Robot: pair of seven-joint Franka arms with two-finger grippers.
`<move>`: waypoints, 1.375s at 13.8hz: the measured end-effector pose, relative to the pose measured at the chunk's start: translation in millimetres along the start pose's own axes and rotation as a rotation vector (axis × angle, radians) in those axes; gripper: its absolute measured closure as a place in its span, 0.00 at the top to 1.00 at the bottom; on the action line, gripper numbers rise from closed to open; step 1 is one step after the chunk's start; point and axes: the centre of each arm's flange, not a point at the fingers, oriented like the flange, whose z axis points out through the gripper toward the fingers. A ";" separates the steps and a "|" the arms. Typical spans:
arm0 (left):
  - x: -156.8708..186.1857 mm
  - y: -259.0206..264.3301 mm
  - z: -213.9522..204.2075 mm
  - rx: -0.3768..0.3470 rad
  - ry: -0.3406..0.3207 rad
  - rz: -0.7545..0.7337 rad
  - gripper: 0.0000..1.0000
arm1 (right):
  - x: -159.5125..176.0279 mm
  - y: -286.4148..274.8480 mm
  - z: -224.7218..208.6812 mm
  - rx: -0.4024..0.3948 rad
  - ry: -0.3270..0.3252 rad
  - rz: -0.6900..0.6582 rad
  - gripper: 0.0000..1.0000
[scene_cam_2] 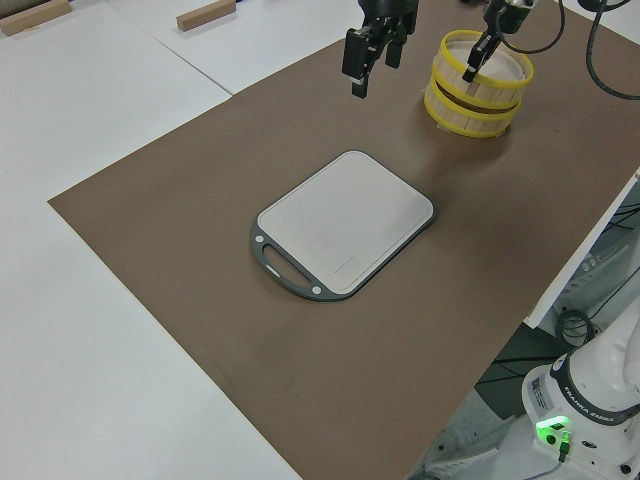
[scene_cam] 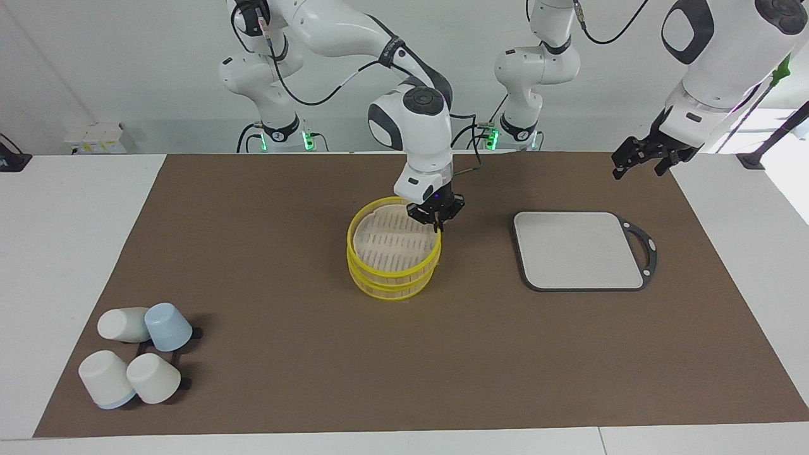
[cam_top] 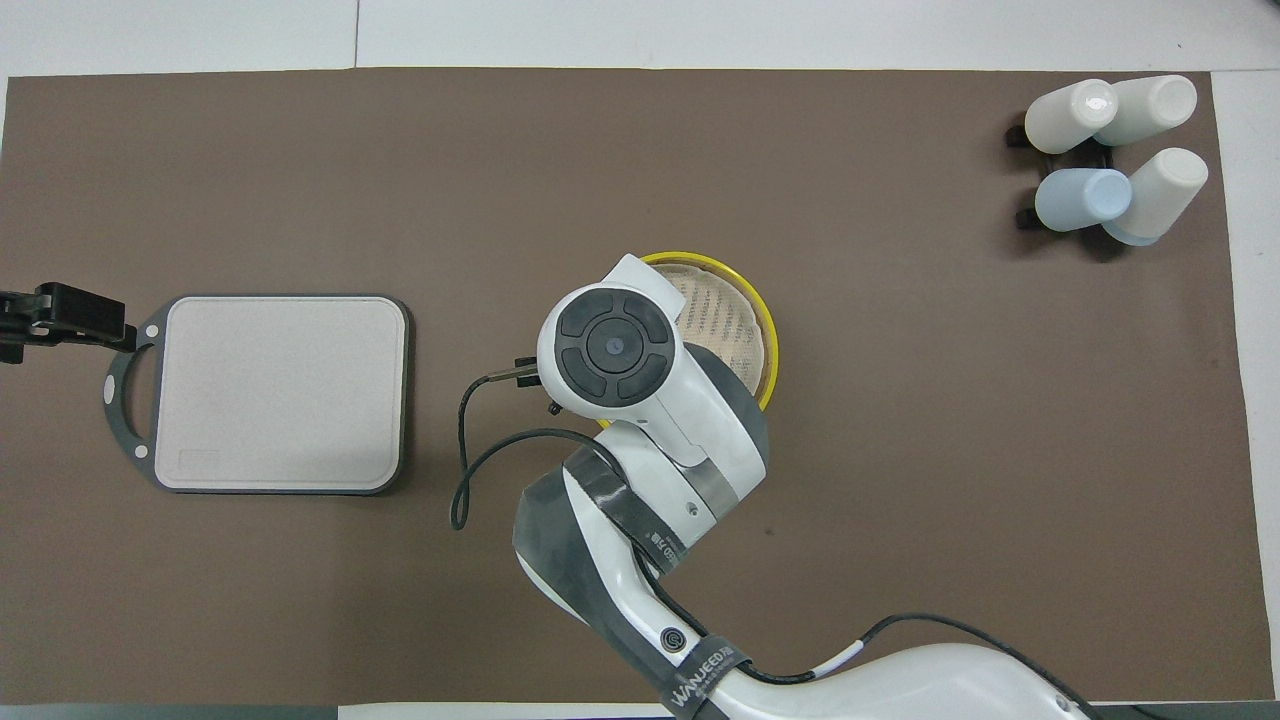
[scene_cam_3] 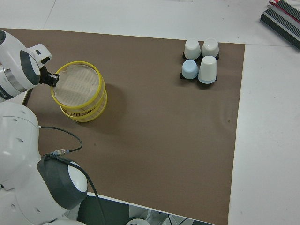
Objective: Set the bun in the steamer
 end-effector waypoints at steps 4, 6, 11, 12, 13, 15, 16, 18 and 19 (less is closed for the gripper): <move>-1.7 3.4 -0.8 0.005 -0.012 0.007 1.00 | 3.0 7.2 5.9 -0.010 -0.006 0.011 0.08; -2.5 0.1 -3.3 -0.006 -0.014 0.001 1.00 | 3.2 11.0 9.5 -0.015 -0.010 0.016 0.08; -2.0 15.8 -19.7 -0.064 0.019 0.023 1.00 | -2.8 10.0 12.8 -0.007 0.000 0.010 0.08; -2.2 22.0 -20.5 -0.063 0.020 0.035 1.00 | -4.1 9.9 16.0 0.000 0.011 0.009 0.08; -2.1 24.7 -20.1 -0.062 0.019 0.040 1.00 | -5.2 10.7 15.6 0.003 0.016 0.009 0.08; -1.8 25.2 -19.5 -0.062 0.017 0.041 1.00 | -5.7 11.0 15.7 0.005 0.019 0.009 0.08; -1.8 24.9 -19.5 -0.062 0.017 0.040 1.00 | -6.8 11.7 18.3 0.002 0.015 0.009 0.14; -1.7 21.5 -19.4 -0.050 0.018 0.038 1.00 | -9.2 13.0 24.6 -0.002 0.009 0.009 0.38; -1.5 19.8 -19.2 -0.029 0.018 0.046 1.00 | -8.8 11.9 23.0 0.000 0.012 0.008 0.48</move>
